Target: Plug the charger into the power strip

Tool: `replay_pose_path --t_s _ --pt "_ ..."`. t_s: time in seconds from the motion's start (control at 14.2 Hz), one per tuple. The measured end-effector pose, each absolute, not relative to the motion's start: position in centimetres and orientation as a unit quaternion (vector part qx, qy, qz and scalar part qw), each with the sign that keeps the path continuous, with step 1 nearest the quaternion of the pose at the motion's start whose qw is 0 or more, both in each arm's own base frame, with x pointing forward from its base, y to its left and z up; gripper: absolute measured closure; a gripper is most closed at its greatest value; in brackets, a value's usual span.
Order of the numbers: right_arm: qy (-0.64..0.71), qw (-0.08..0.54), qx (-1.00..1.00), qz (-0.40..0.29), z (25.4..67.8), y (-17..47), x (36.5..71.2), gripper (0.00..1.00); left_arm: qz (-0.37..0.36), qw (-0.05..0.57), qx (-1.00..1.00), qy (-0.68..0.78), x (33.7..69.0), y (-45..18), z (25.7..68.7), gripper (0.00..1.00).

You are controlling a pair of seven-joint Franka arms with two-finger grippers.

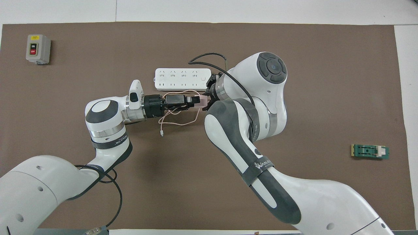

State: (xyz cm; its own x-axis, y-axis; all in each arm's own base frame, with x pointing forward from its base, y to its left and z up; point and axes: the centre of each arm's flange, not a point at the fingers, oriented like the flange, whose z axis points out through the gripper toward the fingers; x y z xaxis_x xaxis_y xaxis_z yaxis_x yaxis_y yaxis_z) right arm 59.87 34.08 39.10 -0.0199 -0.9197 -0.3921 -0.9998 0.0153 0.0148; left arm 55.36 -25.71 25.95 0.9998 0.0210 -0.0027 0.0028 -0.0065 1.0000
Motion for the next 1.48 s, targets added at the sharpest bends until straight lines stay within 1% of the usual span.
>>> replay_pose_path --t_s 0.07,0.14,0.56,0.63,0.7,0.91,0.98,1.27,1.48 --pt "0.699 0.139 -0.687 0.145 39.3 34.1 59.9 0.53 0.007 0.702 0.712 0.006 55.4 -25.5 25.7 0.64" --pt "0.699 0.139 -0.687 0.146 39.3 34.2 59.9 0.53 0.008 0.702 0.712 0.005 55.4 -25.5 25.7 0.69" --pt "0.699 0.140 -0.686 0.145 39.4 34.2 59.9 0.53 0.009 0.703 0.711 0.003 55.5 -25.4 25.9 0.69" --pt "0.700 0.138 -0.685 0.145 39.3 33.9 60.0 0.46 0.010 0.704 0.710 0.002 55.5 -25.4 25.9 0.69" --pt "0.703 0.136 -0.683 0.145 39.1 33.4 60.2 0.37 0.012 0.705 0.710 0.002 55.7 -25.2 26.0 0.69" --pt "0.708 0.134 -0.678 0.144 39.3 32.3 60.6 0.02 0.021 0.706 0.708 0.004 56.3 -24.3 26.3 0.69" --pt "0.708 0.136 -0.678 0.144 39.5 32.2 60.7 0.00 0.024 0.706 0.708 0.004 56.5 -24.1 26.5 0.69" --pt "0.707 0.143 -0.679 0.136 40.7 30.8 61.2 0.00 0.029 0.706 0.708 0.003 57.2 -23.8 28.2 0.69" --pt "0.671 0.140 -0.717 0.126 42.3 27.6 61.8 0.00 0.012 0.683 0.730 0.006 57.8 -23.2 31.9 0.69"
